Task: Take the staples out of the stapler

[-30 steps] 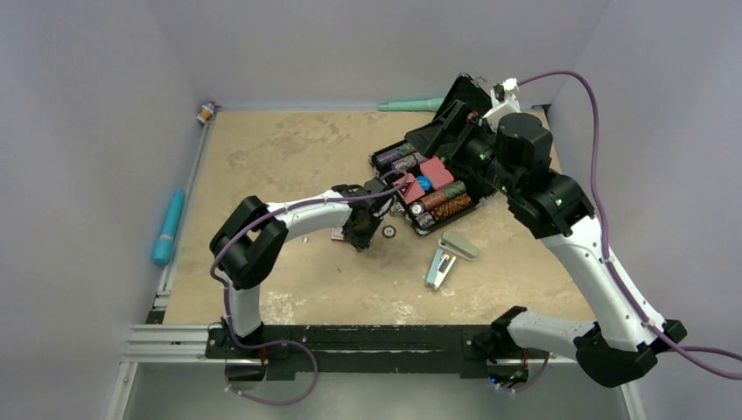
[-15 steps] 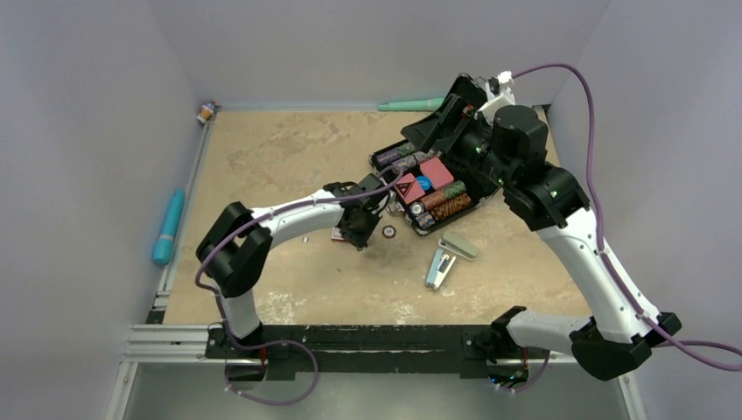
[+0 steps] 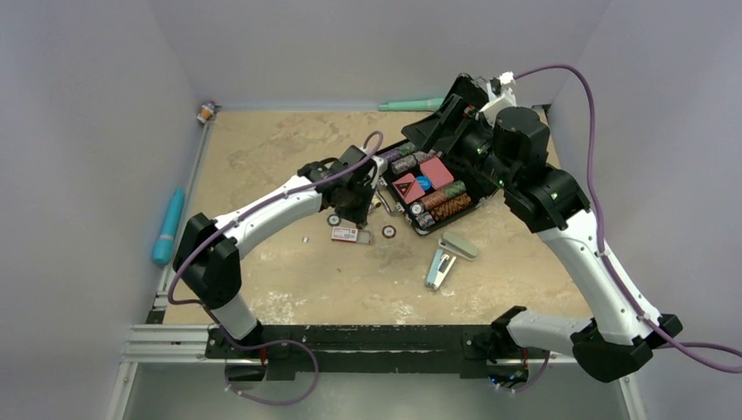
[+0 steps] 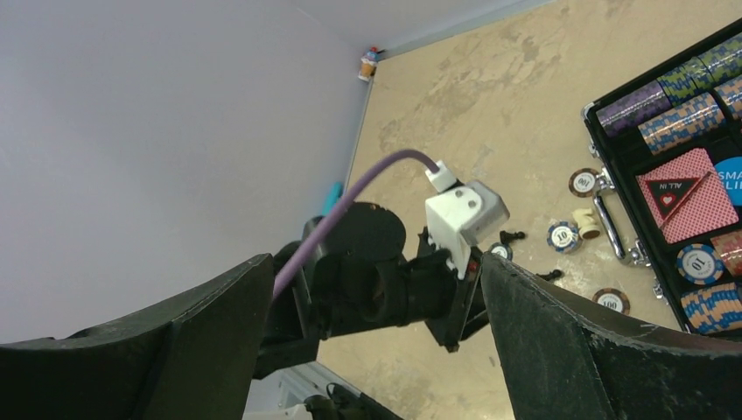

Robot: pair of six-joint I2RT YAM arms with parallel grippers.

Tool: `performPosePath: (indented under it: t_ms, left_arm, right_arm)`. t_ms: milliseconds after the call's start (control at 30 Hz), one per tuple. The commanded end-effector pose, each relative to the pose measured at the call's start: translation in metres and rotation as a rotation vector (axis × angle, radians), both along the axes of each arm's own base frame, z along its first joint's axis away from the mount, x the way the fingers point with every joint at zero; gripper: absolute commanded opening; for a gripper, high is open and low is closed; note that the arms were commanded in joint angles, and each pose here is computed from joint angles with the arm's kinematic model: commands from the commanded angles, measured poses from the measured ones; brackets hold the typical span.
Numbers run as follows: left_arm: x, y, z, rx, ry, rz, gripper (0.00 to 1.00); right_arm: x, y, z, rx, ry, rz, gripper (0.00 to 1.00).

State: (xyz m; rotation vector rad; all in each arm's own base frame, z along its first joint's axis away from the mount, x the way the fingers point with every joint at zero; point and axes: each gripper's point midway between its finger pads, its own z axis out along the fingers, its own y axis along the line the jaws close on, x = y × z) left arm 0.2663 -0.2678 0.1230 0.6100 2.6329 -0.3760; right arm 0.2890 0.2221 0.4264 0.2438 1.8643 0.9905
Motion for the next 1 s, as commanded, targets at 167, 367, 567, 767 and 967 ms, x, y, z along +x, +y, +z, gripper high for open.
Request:
performPosePath:
  t_ms: [167,367,567,767,967]
  left_arm:
    - [0.042,-0.018,0.005,-0.049,0.032,0.093,0.0]
    - [0.046,-0.017,-0.02,-0.008,0.066,0.119,0.0]
    - [0.04,-0.01,-0.041,0.022,0.09,0.135,0.0]
    - [0.044,0.001,-0.059,0.1,0.106,0.174,0.0]
    - [0.037,0.007,-0.077,0.126,0.133,0.175,0.0]
  right_arm:
    - [-0.014,-0.011,0.014,0.042,-0.045,-0.005,0.92]
    - [-0.021,-0.019,0.012,0.04,-0.04,-0.022,0.92]
    - [-0.025,-0.024,0.009,0.035,-0.037,-0.031,0.92]
    - [-0.023,-0.02,0.008,0.019,-0.037,-0.017,0.92]
    - [-0.021,-0.02,0.009,0.0,-0.042,-0.013,0.92]
